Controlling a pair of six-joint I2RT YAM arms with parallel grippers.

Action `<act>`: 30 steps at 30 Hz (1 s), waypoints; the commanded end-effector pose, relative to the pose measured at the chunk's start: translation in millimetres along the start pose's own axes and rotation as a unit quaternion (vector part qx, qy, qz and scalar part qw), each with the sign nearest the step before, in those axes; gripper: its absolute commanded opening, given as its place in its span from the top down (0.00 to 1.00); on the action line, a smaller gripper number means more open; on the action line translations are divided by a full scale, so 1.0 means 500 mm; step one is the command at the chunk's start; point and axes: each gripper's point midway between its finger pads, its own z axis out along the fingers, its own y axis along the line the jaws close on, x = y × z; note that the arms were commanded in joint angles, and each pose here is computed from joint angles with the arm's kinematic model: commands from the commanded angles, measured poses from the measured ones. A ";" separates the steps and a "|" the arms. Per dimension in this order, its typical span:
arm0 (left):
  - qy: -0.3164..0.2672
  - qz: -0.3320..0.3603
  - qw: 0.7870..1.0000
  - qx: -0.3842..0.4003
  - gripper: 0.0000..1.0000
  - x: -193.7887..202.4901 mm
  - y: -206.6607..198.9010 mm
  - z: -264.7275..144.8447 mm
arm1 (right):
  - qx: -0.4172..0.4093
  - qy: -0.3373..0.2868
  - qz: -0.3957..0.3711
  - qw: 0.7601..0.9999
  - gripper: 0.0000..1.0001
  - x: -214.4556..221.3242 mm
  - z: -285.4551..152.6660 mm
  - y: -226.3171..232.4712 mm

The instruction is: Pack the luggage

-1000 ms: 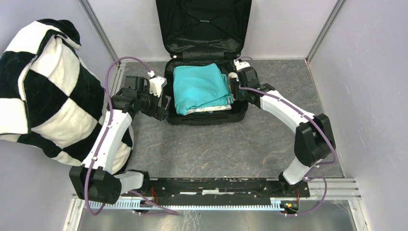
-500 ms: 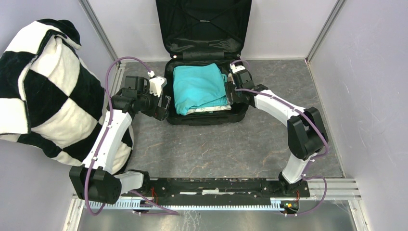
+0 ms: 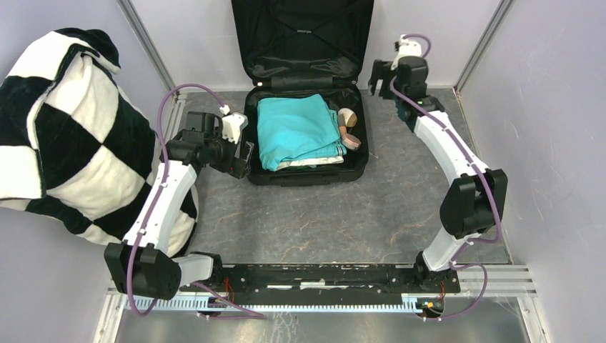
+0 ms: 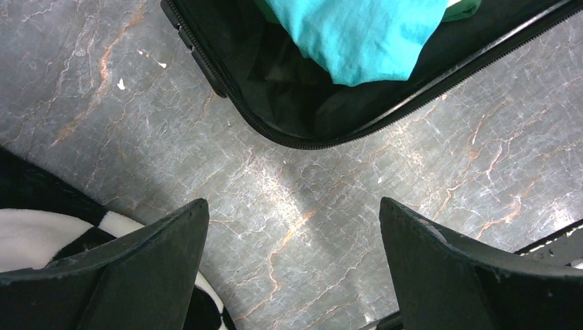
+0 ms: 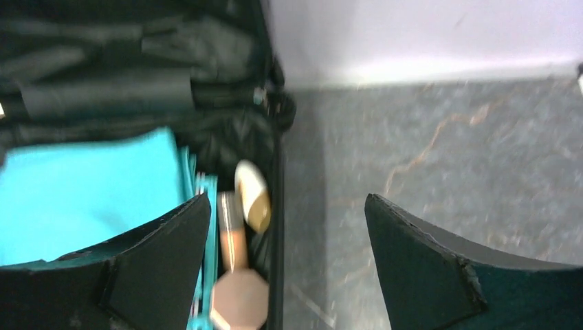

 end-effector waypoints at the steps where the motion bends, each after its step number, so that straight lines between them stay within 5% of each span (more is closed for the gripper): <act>1: -0.021 -0.002 1.000 0.006 0.00 -0.037 0.020 -0.002 | -0.064 -0.111 0.034 0.991 0.11 -0.130 0.054 0.010; 12: -0.007 -0.041 0.999 0.014 0.00 -0.058 0.089 0.045 | -0.130 -0.215 0.001 0.968 0.20 -0.208 0.197 0.044; 30: 0.009 -0.065 0.998 0.008 0.00 -0.035 0.125 0.061 | -0.186 -0.391 0.113 0.894 0.38 -0.268 0.327 0.023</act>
